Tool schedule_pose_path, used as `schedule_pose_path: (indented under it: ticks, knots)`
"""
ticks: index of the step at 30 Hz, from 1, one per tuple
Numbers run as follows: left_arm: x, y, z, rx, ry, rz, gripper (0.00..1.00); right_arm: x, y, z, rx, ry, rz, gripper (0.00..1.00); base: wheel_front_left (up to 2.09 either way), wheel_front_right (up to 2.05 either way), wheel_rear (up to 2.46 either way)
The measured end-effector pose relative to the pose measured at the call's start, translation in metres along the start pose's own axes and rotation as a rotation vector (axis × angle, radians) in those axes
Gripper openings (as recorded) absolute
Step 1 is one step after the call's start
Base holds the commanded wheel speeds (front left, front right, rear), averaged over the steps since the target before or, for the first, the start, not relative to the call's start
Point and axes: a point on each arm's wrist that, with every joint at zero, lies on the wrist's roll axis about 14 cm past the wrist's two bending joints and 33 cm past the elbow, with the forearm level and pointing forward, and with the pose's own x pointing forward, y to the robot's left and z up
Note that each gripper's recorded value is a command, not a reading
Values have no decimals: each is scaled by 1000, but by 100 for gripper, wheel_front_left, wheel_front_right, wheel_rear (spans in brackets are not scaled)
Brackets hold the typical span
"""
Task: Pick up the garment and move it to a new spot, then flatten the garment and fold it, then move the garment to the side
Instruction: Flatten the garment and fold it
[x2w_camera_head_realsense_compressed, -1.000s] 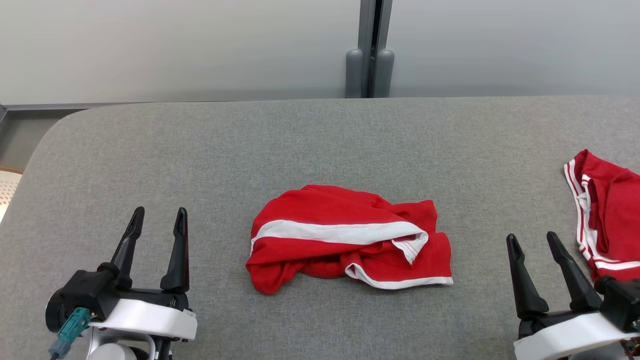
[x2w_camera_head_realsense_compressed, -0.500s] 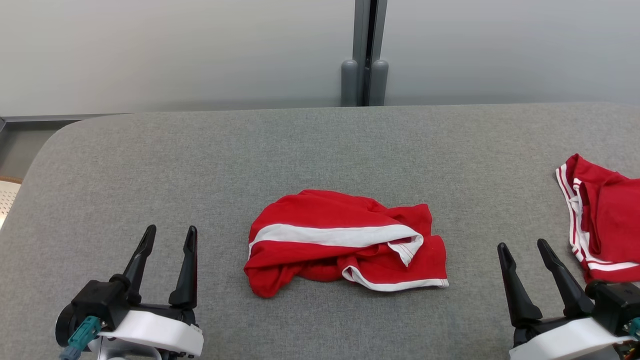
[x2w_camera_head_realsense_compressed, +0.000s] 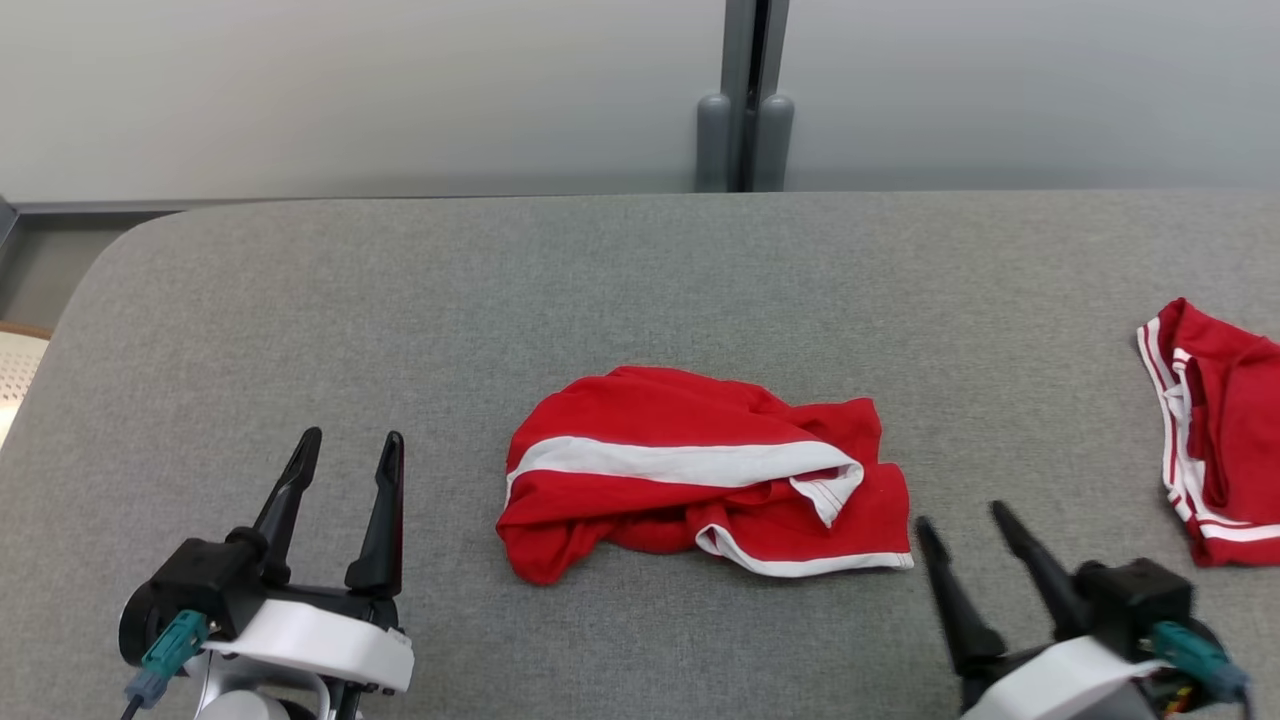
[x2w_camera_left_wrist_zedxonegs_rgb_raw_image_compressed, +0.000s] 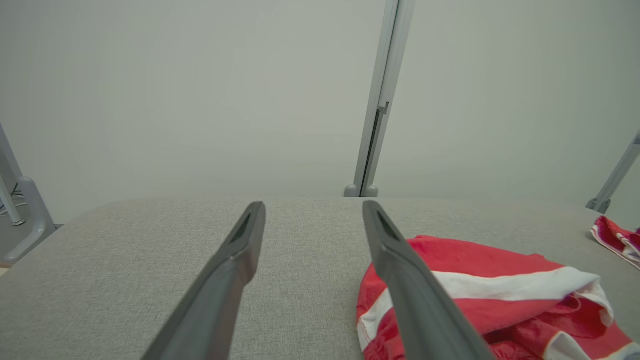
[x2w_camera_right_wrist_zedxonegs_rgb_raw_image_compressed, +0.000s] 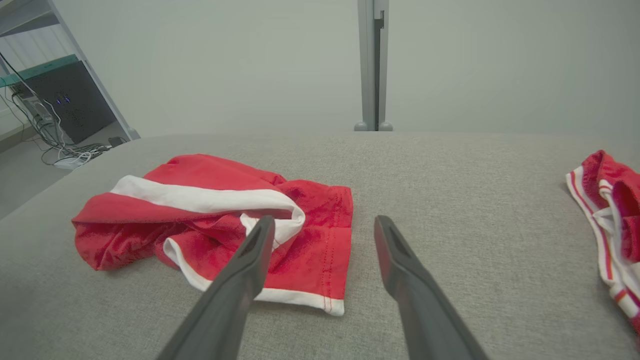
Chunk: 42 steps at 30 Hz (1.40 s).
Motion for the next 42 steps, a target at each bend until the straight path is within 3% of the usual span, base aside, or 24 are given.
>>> schedule_pose_path:
  ticks: [6, 11, 14, 23, 34, 37, 42]
  knots:
    - [8, 1, -4, -13, 2, 9, 100, 28, 38, -35, -7, 115, 130, 100, 0, 0, 0]
    - [12, 6, -13, -22, 18, 27, 100, 49, 43, -53, -27, 156, 152, 100, 0, 0, 0]
    - [16, 9, -15, -25, 20, 34, 100, 58, 34, -51, -16, 123, 125, 0, 0, 0, 0]
    - [24, 9, -22, -29, 30, 33, 100, 62, -6, -18, -5, -25, 21, 0, 0, 0, 0]
    - [38, 1, -26, -32, 27, 6, 100, 41, -91, 19, -137, -91, -146, 0, 0, 0, 0]
    - [40, -2, -28, -36, 31, -4, 100, 37, -100, 11, -162, -54, -154, 0, 0, 0, 0]
    - [43, -4, -31, -39, 37, -11, 100, 26, -99, -44, -126, 117, -143, 0, 0, 0, 0]
